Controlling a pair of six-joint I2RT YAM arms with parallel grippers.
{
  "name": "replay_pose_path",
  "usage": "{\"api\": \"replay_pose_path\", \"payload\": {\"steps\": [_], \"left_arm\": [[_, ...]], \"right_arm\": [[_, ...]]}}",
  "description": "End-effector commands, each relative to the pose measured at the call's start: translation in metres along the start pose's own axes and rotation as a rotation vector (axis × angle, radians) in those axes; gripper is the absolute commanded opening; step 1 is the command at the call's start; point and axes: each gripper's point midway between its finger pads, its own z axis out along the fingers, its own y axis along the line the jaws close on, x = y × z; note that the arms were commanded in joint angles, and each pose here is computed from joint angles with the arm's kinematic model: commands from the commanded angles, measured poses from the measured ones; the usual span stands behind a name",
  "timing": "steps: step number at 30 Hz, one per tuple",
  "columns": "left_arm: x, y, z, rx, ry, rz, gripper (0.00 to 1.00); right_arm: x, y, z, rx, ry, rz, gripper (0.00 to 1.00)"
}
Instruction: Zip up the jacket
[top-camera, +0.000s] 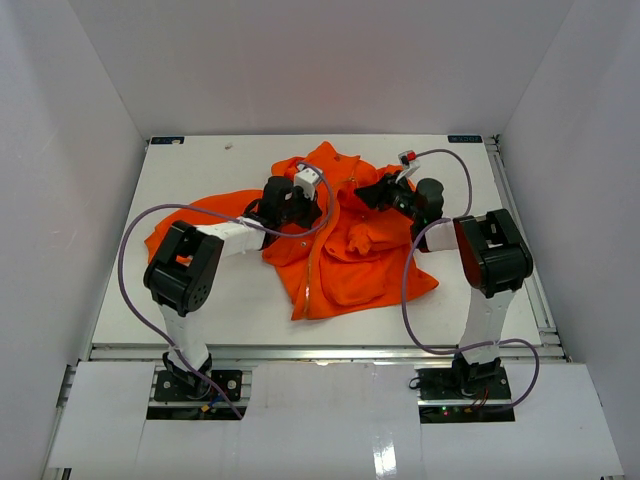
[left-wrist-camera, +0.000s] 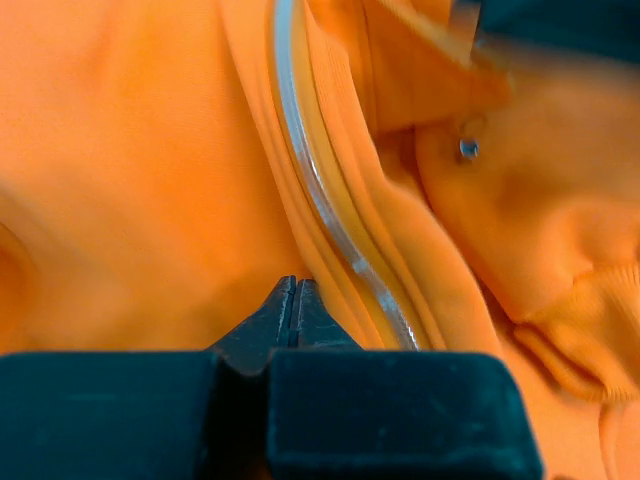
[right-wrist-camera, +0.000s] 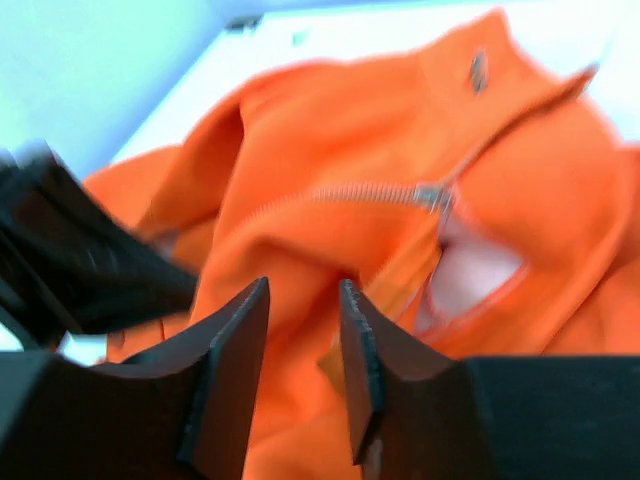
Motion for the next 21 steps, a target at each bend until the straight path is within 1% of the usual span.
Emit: {"api": "replay_pose_path", "payload": {"steps": [1, 2, 4, 8, 10, 11, 13, 14, 16, 19, 20, 21], "left_arm": [[-0.003, -0.017, -0.013, 0.072, -0.031, 0.020, 0.00], [-0.003, -0.018, -0.013, 0.078, -0.033, 0.020, 0.00], [-0.002, -0.019, -0.014, 0.083, -0.029, 0.019, 0.00], [0.001, -0.020, -0.015, 0.083, -0.024, 0.014, 0.00], [0.000, -0.016, -0.017, 0.059, -0.026, 0.001, 0.05], [-0.002, -0.013, -0.018, 0.040, -0.031, -0.003, 0.13], [-0.013, -0.008, -0.020, 0.003, -0.050, -0.005, 0.40], [-0.021, -0.007, -0.020, -0.003, -0.057, -0.004, 0.49], [-0.030, -0.008, -0.021, -0.003, -0.038, -0.012, 0.63], [-0.069, -0.018, -0.020, 0.053, -0.077, -0.006, 0.87], [-0.077, -0.022, -0.019, 0.074, -0.077, -0.004, 0.91], [-0.079, -0.023, -0.017, 0.083, -0.060, -0.009, 0.92]], "right_arm": [[-0.071, -0.009, 0.013, 0.004, -0.133, -0.003, 0.43], [-0.077, -0.010, 0.019, -0.008, -0.134, -0.004, 0.44], [-0.067, -0.023, 0.032, 0.009, -0.077, 0.029, 0.46], [-0.063, -0.034, 0.044, 0.029, -0.018, 0.049, 0.49], [-0.058, -0.038, 0.047, 0.036, -0.003, 0.055, 0.50], [-0.056, -0.039, 0.048, 0.035, 0.003, 0.057, 0.50], [-0.053, -0.038, 0.047, 0.022, 0.015, 0.059, 0.50], [-0.050, -0.038, 0.047, 0.022, 0.022, 0.063, 0.50], [-0.049, -0.036, 0.046, 0.016, 0.024, 0.062, 0.50], [-0.044, -0.033, 0.043, -0.001, 0.027, 0.061, 0.50], [-0.043, -0.032, 0.042, -0.004, 0.028, 0.060, 0.50], [-0.040, -0.031, 0.040, -0.005, 0.030, 0.061, 0.50]]}}
